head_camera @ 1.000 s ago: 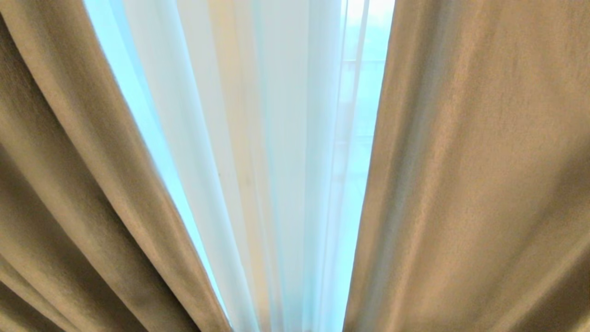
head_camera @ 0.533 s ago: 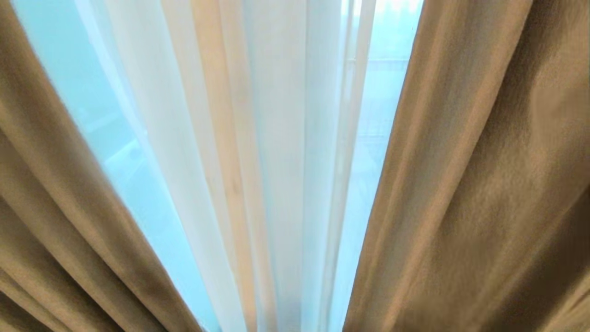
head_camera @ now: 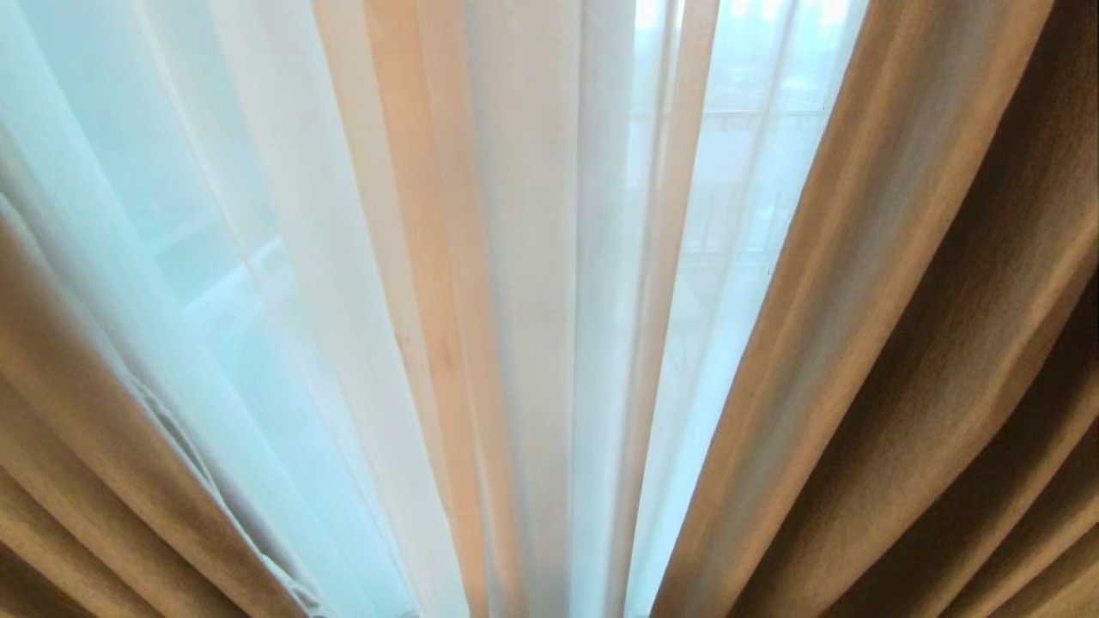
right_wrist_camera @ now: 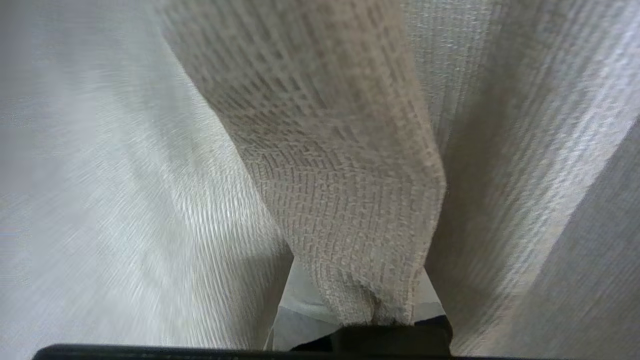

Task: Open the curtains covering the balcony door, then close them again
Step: Pull the outer curtains open on both sides

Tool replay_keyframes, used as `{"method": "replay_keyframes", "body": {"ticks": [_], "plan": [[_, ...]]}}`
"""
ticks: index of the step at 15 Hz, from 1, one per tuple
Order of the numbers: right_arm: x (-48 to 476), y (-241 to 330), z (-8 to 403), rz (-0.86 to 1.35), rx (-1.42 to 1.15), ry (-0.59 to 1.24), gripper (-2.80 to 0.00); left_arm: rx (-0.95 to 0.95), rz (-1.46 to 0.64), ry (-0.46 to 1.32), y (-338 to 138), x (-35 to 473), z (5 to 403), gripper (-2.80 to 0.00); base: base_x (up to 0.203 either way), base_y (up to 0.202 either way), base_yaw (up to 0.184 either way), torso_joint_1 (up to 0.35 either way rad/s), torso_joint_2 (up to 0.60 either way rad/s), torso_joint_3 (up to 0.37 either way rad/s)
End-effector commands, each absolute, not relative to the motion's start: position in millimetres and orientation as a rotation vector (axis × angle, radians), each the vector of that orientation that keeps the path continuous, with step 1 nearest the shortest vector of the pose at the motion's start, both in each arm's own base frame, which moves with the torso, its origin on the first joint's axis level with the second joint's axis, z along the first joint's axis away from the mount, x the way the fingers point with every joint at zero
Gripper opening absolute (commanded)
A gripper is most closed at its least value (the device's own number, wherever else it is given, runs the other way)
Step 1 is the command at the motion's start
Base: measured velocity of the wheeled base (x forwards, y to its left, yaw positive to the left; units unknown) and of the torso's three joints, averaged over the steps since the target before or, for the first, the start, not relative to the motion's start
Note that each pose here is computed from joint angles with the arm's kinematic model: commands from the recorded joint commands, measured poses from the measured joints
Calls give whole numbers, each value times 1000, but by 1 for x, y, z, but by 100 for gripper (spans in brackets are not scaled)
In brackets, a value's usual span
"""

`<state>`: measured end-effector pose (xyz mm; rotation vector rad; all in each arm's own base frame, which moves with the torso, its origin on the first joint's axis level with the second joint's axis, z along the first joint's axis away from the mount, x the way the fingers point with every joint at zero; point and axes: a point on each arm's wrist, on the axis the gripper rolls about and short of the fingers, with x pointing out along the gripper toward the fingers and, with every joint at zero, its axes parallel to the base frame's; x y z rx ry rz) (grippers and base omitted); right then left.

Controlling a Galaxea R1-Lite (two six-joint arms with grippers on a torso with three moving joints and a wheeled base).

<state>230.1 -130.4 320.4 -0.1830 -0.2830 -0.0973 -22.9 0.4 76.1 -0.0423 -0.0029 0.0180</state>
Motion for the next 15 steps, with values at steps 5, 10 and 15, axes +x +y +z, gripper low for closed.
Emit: {"method": "replay_keyframes", "body": {"ticks": [5, 10, 15], "plan": [[210, -116, 315, -82, -183, -281, 0, -43, 18, -3, 0, -23, 76, -280, 0, 0, 0, 0, 0, 0], [181, -99, 312, -88, -191, -293, 0, -43, 19, -3, 0, -23, 76, -280, 0, 0, 0, 0, 0, 0], [138, -74, 293, -103, -209, -286, 0, -43, 20, -3, 0, -23, 76, -280, 0, 0, 0, 0, 0, 0]]}}
